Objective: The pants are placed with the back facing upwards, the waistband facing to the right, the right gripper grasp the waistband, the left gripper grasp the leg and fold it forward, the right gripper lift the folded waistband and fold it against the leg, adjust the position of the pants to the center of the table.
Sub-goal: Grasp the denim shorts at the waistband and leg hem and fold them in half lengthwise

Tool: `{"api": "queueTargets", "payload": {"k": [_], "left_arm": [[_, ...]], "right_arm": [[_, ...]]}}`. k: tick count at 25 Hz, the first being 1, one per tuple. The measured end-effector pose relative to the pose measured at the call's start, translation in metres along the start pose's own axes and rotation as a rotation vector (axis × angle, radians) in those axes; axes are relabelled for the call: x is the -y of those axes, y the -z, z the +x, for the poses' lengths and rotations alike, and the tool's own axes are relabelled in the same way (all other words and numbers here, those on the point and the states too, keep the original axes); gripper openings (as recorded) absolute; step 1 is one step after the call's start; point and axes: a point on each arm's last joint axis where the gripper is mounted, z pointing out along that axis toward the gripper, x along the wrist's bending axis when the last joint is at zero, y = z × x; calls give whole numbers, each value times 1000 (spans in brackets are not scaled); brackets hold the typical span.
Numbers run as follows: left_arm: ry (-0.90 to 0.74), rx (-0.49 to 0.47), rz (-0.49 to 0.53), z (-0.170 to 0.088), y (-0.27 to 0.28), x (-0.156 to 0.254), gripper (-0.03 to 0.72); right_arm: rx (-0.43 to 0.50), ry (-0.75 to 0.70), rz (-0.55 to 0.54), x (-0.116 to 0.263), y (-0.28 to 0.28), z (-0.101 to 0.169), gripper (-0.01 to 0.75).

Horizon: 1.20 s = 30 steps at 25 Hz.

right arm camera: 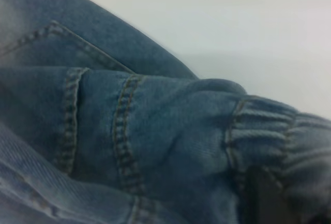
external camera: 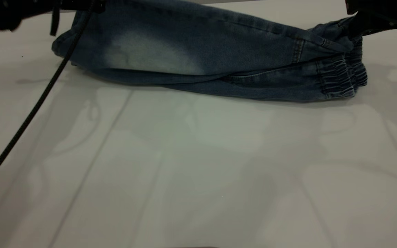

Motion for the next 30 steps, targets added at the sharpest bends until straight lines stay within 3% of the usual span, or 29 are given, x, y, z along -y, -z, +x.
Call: {"api": "queueTargets", "payload": {"k": [3,7,10,14,20,25,30], "left_arm": [[8,-18,-13,0,0,2,128],[41,-47,40,3,0,7,280],[85,-81,114,6,1,14,398],[145,-74,269,5,4,24,490],[194,92,579,4,11,8,507],[219,221,772,7,6,-18,507],[242,285,861,9,1,-34,507]], "right_arm": [[1,-1,-1,0,0,0,317],[6,-9,-1,-1,0,0,566],[43,-74,5,0,0,-4,666],[69,-126,7,1,0,-6,670],[31,-228,-10,-2,5,-2,627],[-60,-227,7,3,5,6,610],[-260,-186,3,1,8,24,593]]}}
